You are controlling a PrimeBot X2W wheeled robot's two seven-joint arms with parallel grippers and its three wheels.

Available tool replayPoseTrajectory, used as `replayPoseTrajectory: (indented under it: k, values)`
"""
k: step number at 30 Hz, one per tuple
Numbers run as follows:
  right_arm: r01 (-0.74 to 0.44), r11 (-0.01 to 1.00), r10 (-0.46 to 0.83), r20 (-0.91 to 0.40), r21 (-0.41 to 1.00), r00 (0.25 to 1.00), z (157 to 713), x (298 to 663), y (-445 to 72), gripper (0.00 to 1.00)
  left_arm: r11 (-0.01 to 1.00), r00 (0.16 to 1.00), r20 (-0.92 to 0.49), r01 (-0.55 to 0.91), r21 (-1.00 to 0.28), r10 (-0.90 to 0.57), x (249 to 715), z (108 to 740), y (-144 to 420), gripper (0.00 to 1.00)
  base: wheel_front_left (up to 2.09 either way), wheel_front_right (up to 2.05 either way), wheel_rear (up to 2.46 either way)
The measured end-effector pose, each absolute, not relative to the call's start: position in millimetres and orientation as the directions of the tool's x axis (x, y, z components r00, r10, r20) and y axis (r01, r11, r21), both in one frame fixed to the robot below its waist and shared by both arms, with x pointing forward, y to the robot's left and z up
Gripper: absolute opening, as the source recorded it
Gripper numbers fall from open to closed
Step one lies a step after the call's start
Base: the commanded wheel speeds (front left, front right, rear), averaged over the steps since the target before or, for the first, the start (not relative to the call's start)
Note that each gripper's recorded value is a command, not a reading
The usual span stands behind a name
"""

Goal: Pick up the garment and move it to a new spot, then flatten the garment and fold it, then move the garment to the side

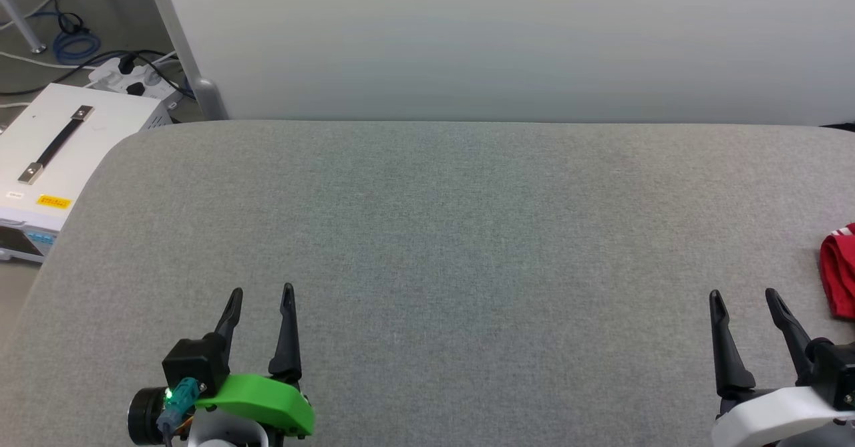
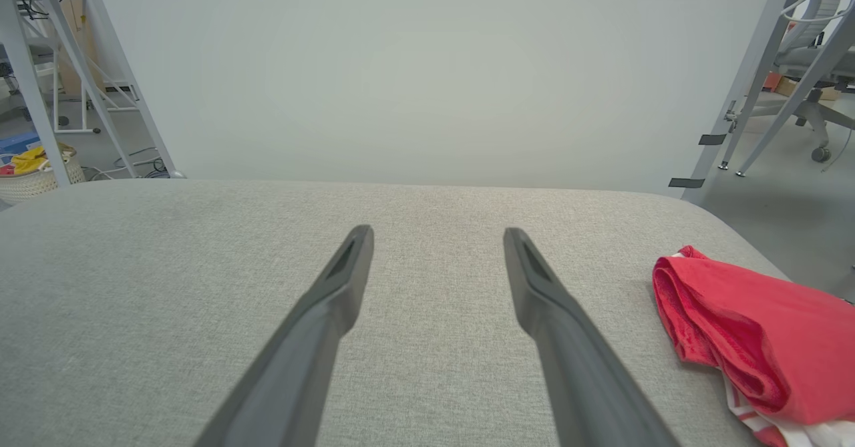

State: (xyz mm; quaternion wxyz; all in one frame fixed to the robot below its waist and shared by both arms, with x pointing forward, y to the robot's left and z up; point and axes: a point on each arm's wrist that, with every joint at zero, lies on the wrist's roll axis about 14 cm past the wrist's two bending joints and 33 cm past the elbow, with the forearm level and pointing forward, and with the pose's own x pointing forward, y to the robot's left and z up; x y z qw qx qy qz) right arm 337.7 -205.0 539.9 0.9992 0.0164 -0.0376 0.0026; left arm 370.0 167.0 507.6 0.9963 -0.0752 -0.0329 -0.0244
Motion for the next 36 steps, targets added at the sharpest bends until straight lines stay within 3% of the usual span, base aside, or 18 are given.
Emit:
replayPoseTrajectory:
  k: [24,25,36]
  values:
    - [-0.044,0.998,0.041,0.062,0.044,0.997,539.4,336.4,-190.2,1.00,0.990,0.996,0.047,0.076,-0.121,-0.070,369.5,500.3,162.9,1.00,0.00,0.00,0.00]
    - [-0.043,0.998,0.041,0.062,0.044,0.997,539.3,336.3,-190.3,0.00,0.990,0.996,0.047,0.078,-0.121,-0.073,369.5,500.4,162.7,0.00,0.00,0.00,0.00]
    - [-0.045,0.998,0.043,0.058,0.044,0.997,538.0,336.4,-189.5,0.00,0.990,0.996,0.044,0.078,-0.118,-0.073,369.7,501.0,162.7,0.00,0.00,0.00,0.00]
